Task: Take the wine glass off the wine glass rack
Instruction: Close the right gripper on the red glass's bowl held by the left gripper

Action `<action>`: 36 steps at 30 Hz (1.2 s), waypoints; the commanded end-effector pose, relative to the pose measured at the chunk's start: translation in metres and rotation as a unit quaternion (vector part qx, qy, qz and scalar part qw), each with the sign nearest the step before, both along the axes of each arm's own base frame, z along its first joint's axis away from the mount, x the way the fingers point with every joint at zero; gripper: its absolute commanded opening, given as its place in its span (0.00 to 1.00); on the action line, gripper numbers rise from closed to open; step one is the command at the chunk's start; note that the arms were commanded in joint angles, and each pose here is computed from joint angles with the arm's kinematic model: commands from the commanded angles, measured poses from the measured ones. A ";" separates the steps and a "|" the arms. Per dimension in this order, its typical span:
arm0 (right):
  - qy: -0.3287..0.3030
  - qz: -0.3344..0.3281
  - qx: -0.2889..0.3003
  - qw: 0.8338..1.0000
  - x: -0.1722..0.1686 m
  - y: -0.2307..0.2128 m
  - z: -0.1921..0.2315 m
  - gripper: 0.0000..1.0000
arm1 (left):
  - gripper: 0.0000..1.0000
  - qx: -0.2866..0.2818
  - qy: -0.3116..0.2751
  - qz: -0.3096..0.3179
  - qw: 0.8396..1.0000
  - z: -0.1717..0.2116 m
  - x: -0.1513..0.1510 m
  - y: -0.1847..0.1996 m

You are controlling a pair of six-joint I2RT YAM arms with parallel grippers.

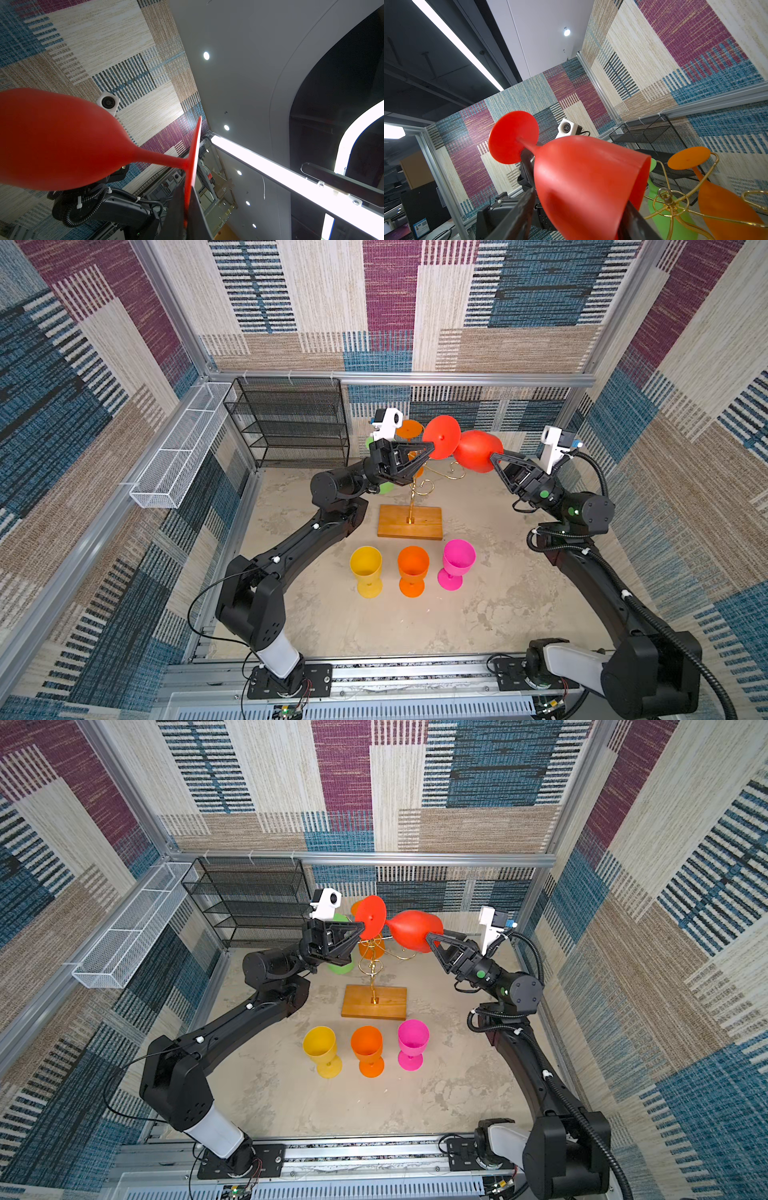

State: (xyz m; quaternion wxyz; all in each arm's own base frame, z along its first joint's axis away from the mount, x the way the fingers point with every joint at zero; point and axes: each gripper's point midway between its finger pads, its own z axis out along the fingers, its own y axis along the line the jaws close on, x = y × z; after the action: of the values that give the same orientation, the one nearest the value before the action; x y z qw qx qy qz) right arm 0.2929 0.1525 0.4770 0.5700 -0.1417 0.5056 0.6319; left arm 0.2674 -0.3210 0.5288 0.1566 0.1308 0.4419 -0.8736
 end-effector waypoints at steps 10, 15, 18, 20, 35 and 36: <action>-0.037 -0.004 0.003 0.999 -0.021 -0.002 0.002 0.48 | 0.00 -0.038 0.051 -0.005 0.998 0.002 0.019 -0.002; -0.050 -0.015 0.009 0.999 -0.026 -0.005 0.003 0.44 | 0.00 -0.044 0.092 -0.002 0.995 -0.011 0.029 -0.009; -0.052 -0.016 0.008 0.998 -0.027 -0.005 0.002 0.41 | 0.00 -0.049 0.107 -0.004 0.993 -0.013 0.032 -0.011; -0.052 -0.019 0.008 0.998 -0.028 -0.005 0.002 0.39 | 0.00 -0.052 0.116 -0.006 0.992 -0.014 0.034 -0.012; -0.045 -0.034 0.006 0.998 -0.033 -0.008 0.000 0.25 | 0.00 -0.072 0.172 -0.022 0.982 -0.022 0.040 -0.028; -0.043 -0.036 0.008 0.998 -0.033 -0.008 0.000 0.23 | 0.02 -0.072 0.177 -0.023 0.981 -0.023 0.041 -0.029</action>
State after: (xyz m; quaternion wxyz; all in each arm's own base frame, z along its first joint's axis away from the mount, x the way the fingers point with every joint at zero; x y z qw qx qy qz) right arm 0.2705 0.1402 0.4749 0.6124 -0.1220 0.4873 0.6104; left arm 0.3019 -0.3386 0.5180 0.1095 0.0031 0.3746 -0.9207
